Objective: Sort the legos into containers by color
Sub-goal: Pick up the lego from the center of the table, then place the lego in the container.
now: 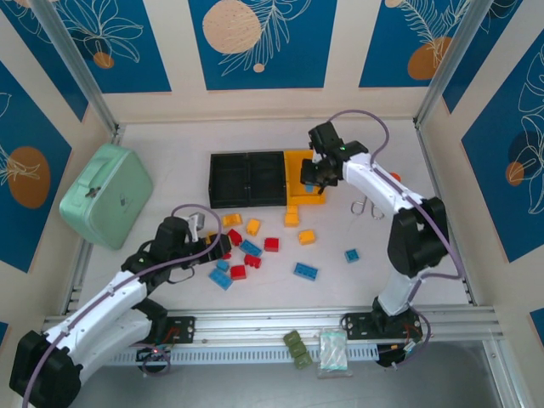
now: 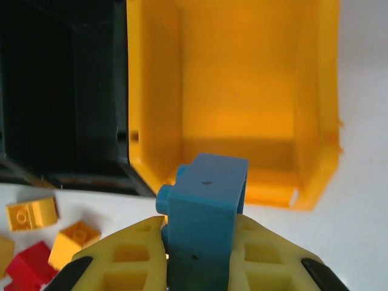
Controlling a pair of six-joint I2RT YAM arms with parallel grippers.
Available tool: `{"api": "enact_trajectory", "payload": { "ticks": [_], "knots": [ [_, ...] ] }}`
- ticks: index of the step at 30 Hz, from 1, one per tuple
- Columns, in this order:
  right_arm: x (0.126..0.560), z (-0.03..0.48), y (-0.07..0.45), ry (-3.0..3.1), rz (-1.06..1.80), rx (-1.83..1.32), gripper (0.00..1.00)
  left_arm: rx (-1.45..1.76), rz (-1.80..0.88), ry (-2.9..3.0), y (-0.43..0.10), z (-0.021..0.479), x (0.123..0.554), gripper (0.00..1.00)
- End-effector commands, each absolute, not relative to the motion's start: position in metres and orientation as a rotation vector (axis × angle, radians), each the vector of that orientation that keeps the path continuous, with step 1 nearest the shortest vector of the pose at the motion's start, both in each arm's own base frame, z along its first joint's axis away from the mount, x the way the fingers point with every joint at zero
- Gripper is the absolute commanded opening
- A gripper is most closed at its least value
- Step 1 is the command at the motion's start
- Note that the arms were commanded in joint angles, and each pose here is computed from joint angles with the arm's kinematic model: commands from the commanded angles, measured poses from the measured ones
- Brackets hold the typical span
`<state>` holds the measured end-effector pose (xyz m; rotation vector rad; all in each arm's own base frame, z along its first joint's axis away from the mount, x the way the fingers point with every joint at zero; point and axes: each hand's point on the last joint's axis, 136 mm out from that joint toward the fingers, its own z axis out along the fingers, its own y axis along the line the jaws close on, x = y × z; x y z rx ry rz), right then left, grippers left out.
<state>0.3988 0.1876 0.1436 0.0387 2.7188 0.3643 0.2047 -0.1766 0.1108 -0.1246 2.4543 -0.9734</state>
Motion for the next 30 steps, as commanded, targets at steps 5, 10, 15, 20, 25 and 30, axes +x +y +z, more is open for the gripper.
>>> {"api": "enact_trajectory", "payload": {
  "ticks": [5,10,15,20,25,30],
  "knots": [
    [0.439,0.097,0.197,2.822,0.327,0.063,0.11,-0.074,-0.952,2.410,-0.188,0.127,0.213,0.77],
    [0.451,0.073,0.198,2.864,0.303,0.104,0.11,-0.073,-0.941,2.413,-0.188,0.127,0.210,0.77],
    [0.456,0.064,0.194,2.873,0.299,0.139,0.12,-0.078,-0.923,2.415,-0.186,0.126,0.209,0.77],
    [0.455,0.070,0.195,2.869,0.286,0.131,0.32,-0.080,-0.912,2.419,-0.184,0.125,0.209,0.77],
    [0.451,0.099,0.198,2.813,0.305,0.110,0.37,-0.083,-0.904,2.413,-0.183,0.126,0.210,0.77],
    [0.444,0.128,0.195,2.758,0.308,0.094,0.41,-0.071,-0.897,2.418,-0.184,0.128,0.211,0.77]
  ]
}}
